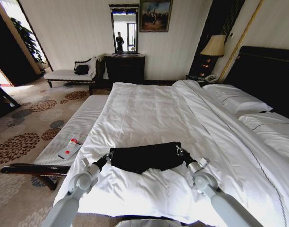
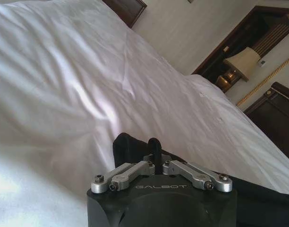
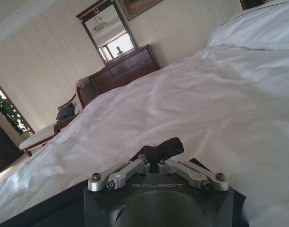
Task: Fold the clothes on the bed.
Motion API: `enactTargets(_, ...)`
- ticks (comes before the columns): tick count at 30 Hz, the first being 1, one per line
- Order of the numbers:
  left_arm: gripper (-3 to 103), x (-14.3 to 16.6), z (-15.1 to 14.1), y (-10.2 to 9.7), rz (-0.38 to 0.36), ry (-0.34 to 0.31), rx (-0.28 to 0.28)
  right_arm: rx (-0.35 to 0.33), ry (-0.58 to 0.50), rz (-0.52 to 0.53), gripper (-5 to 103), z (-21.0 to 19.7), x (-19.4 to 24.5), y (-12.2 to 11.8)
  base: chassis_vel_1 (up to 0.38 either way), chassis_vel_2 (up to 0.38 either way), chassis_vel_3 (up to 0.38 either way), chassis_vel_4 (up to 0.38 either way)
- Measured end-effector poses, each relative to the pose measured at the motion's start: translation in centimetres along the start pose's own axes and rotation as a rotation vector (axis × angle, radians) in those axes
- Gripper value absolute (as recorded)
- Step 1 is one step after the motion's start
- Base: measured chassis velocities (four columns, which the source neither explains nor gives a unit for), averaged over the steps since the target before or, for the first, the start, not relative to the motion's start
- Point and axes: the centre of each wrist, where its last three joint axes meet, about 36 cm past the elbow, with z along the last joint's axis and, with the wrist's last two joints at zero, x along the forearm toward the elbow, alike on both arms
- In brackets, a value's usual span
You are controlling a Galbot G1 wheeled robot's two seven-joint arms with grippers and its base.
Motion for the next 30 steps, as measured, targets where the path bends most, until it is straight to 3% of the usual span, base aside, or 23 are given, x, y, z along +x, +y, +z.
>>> enactTargets(6,2,0.7,1.0,0.5,-0.024,0.013,-0.018,0.015,0.014,0.03,2,1.1,1.0,-0.7,0.0,0.0,0.0,0.0)
enactTargets(14,2,-0.8,0.4,0.3,-0.022,-0.013,-0.013,0.02,0.016,0.049,2,1.9,0.7,-1.1,0.0,0.0,0.0,0.0)
enactTargets(17,5,-1.0,-0.1,0.1,-0.023,-0.028,-0.019,0.028,0.013,0.04,4,1.9,1.0,-0.7,0.0,0.0,0.0,0.0)
enactTargets(18,5,-0.9,-0.4,0.0,-0.021,-0.034,-0.026,0.033,0.008,0.035,9,1.7,1.2,-0.4,0.0,0.0,0.0,0.0)
enactTargets(19,11,-0.6,-0.8,-0.3,-0.014,-0.042,-0.036,0.038,-0.002,0.027,9,1.2,1.6,0.0,0.0,0.0,0.0,0.0)
enactTargets(21,22,0.2,-1.6,-1.0,-0.002,-0.058,-0.054,0.044,-0.024,0.026,26,0.0,2.4,0.9,0.0,0.0,0.0,0.0)
enactTargets(23,22,0.6,-2.0,-1.2,0.003,-0.066,-0.061,0.049,-0.034,0.03,26,-0.5,2.7,1.2,0.0,0.0,0.0,0.0)
enactTargets(24,27,1.2,-2.7,-1.6,0.008,-0.082,-0.069,0.058,-0.05,0.045,26,-1.5,3.4,1.8,0.0,0.0,0.0,0.0)
enactTargets(25,32,1.7,-3.2,-1.9,0.013,-0.097,-0.073,0.061,-0.061,0.054,37,-2.1,3.9,2.2,0.0,0.0,0.0,0.0)
enactTargets(27,43,2.8,-5.0,-3.0,0.038,-0.151,-0.064,0.057,-0.097,0.069,48,-4.3,4.7,3.5,0.0,0.0,0.0,0.0)
enactTargets(28,43,2.8,-5.0,-3.0,0.038,-0.151,-0.064,0.057,-0.097,0.069,48,-4.3,4.7,3.5,0.0,0.0,0.0,0.0)
enactTargets(30,55,3.6,-7.3,-4.5,0.076,-0.212,-0.037,0.015,-0.121,0.073,54,-7.2,4.8,5.3,0.0,0.0,0.0,0.0)
